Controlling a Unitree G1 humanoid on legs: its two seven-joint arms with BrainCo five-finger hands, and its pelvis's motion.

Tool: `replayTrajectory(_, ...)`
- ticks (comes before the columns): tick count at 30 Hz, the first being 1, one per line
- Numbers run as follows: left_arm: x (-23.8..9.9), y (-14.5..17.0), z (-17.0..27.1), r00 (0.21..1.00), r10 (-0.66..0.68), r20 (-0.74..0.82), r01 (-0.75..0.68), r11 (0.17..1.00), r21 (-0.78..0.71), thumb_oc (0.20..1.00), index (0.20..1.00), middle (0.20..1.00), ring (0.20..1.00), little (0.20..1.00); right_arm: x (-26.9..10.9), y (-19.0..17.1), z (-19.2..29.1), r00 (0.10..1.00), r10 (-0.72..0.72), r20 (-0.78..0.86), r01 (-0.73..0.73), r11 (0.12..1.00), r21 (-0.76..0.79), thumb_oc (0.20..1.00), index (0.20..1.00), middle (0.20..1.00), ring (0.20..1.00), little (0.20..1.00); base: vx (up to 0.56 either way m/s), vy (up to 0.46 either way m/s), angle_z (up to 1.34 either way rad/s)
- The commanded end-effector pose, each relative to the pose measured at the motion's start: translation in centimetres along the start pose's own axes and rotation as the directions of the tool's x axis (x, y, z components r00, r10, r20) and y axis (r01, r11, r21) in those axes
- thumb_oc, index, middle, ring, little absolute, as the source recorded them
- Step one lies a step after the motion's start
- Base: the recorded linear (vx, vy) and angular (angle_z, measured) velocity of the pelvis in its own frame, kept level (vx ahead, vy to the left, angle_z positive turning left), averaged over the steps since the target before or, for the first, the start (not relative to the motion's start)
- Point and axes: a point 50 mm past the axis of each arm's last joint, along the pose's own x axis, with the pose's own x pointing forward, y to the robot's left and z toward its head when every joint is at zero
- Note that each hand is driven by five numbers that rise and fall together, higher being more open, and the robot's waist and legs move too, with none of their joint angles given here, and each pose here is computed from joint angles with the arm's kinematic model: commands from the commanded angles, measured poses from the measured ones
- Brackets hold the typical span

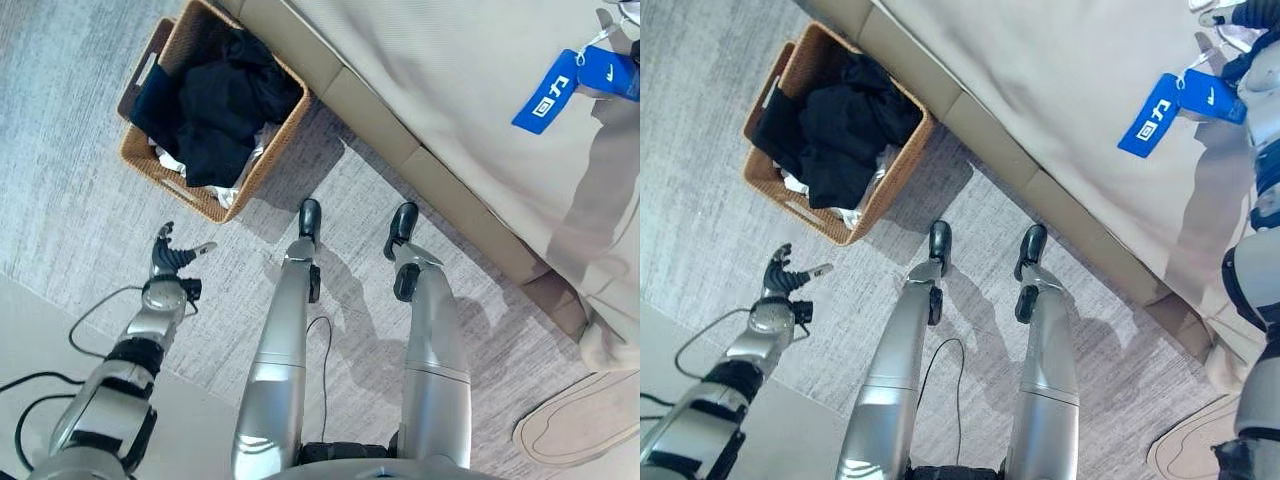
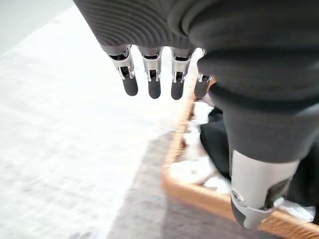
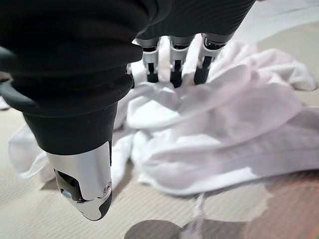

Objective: Pick up clothes into the bucket

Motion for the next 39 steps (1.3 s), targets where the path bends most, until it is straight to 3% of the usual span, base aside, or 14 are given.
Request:
replayTrajectory(1,-0.9,-1.5,0.5,0.998,0.012,0.058,-0.005,0.993,-0.122,1.000,1.000,1.000,1.000,1.000,0.1,-1.0,-0.4,0.999,-0.002,0.034,0.004,0.998,-0.059,0.200,0.200,0.200,0.200,0.200,-0.01,-0.028,0.12)
replayTrajectory(2,-0.9,-1.5,0.5,0.998,0.012,0.058,-0.005,0.992,-0.122,1.000,1.000,1.000,1.000,1.000,0.1,-1.0,-0.3,0.999,-0.002,0.034,0.004,0.998,-0.059,0.200,0.200,0.200,0.200,0.200,-0.01,-0.011,0.10)
replayTrajectory(3,-1.6,-2.9,0.8,0.997,-0.024,0.072,0.040,0.973,-0.229,1.000,1.000,1.000,1.000,1.000,0.0,-0.6,-0.5,0.999,0.004,0.037,-0.002,0.999,-0.053,0.200,0.200,0.200,0.200,0.200,0.00,-0.017,0.09)
replayTrajectory(7,-2.4,-5.1,0.5,0.992,-0.113,0.063,0.126,0.958,-0.258,1.000,1.000,1.000,1.000,1.000,-0.2,-0.1,-0.4,0.999,0.013,0.050,-0.012,0.999,-0.034,0.200,0.200,0.200,0.200,0.200,-0.01,-0.014,0.07)
replayTrajectory(14,-4.1,-8.5,0.2,0.935,-0.340,0.105,0.345,0.938,-0.037,1.000,1.000,1.000,1.000,1.000,-0.3,0.2,0.7,0.994,-0.003,0.106,0.002,1.000,0.008,0.200,0.200,0.200,0.200,0.200,-0.01,-0.002,0.01)
replayTrajectory(19,-4.2,-8.4,-0.2,0.929,-0.353,0.111,0.352,0.935,0.036,1.000,1.000,1.000,1.000,1.000,-0.1,-1.1,2.0,0.983,-0.084,0.163,0.074,0.995,0.065,0.200,0.200,0.200,0.200,0.200,-0.04,0.018,-0.01)
replayTrajectory(29,-3.7,-6.3,-1.1,0.953,-0.286,0.095,0.285,0.958,0.027,1.000,1.000,1.000,1.000,1.000,-0.5,-3.7,5.4,0.926,-0.201,0.319,0.160,0.976,0.150,0.200,0.200,0.200,0.200,0.200,-0.06,0.025,-0.15)
replayTrajectory(39,-4.6,-4.9,-1.1,0.940,-0.315,0.134,0.318,0.948,0.000,1.000,1.000,1.000,1.000,1.000,-2.1,-3.0,5.6,0.891,-0.160,0.425,0.094,0.981,0.172,0.200,0.200,0.200,0.200,0.200,0.05,0.010,-0.18)
